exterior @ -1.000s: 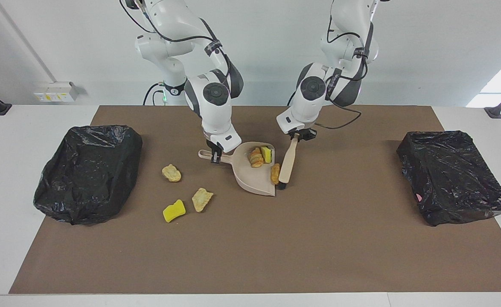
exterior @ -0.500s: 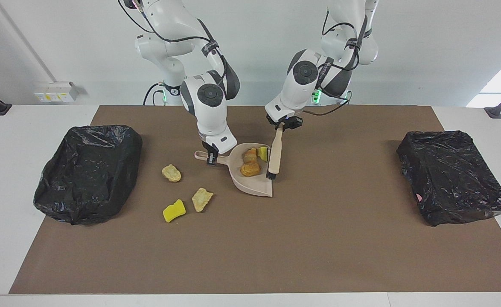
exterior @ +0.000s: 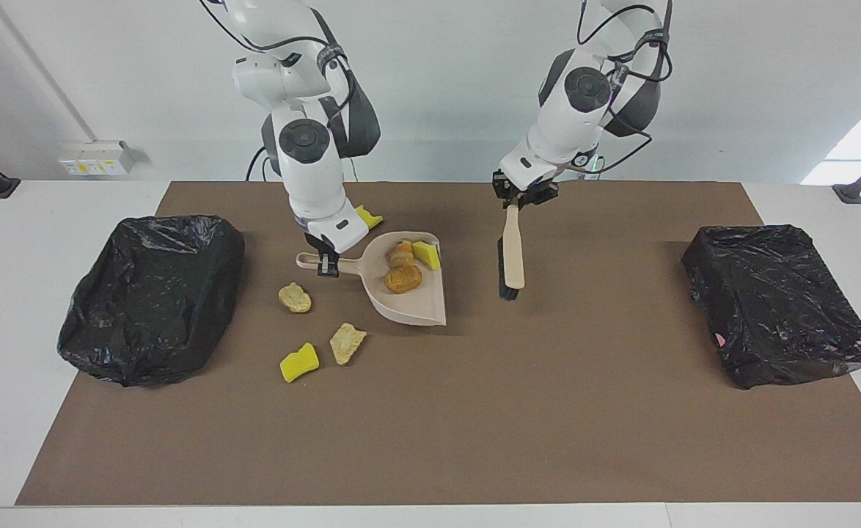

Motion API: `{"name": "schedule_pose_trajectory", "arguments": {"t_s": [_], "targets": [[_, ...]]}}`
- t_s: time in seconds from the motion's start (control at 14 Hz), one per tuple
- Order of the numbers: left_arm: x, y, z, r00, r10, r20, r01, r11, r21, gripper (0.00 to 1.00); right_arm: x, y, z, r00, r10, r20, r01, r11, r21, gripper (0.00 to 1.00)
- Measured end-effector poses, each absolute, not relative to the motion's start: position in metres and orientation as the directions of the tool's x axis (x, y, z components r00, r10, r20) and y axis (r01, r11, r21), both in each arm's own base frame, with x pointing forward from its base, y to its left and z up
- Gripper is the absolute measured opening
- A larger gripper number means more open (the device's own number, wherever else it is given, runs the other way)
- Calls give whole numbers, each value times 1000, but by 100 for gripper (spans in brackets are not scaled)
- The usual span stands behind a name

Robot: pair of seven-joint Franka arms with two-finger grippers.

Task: Sweep and dump trash in bin
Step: 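Lift the dustpan toward the black bag with the right gripper, then tip the dustpan over the black bag with the right gripper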

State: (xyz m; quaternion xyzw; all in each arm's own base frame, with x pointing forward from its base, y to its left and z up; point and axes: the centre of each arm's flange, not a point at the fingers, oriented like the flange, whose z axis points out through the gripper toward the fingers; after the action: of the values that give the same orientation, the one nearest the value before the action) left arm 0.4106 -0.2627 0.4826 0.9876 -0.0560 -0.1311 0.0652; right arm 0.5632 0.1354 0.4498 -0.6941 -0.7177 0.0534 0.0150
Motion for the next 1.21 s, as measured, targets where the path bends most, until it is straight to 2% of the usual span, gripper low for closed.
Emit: {"name": "schedule_pose_trajectory", "arguments": {"t_s": [0.36,0.57,0.86,1.21], "targets": [[361,-269,461,951,-81,-299,-57,-994,88,26,584,39,500,-101,995,-28,990,97,-106,31],[331,-294,439,965,-70,-253,-54,-996,68,26,587,-27,510,-113,993,-19,989,111,-94,31],[288,-330,395,979,-56,-198,-49,-998,41,26,575,-130,517,-98,995,-14,992,96,-82,31],[268,-355,367,978,-57,-198,-53,-998,29,26,551,-229,526,-41,989,-142,997,31,-74,31]]}}
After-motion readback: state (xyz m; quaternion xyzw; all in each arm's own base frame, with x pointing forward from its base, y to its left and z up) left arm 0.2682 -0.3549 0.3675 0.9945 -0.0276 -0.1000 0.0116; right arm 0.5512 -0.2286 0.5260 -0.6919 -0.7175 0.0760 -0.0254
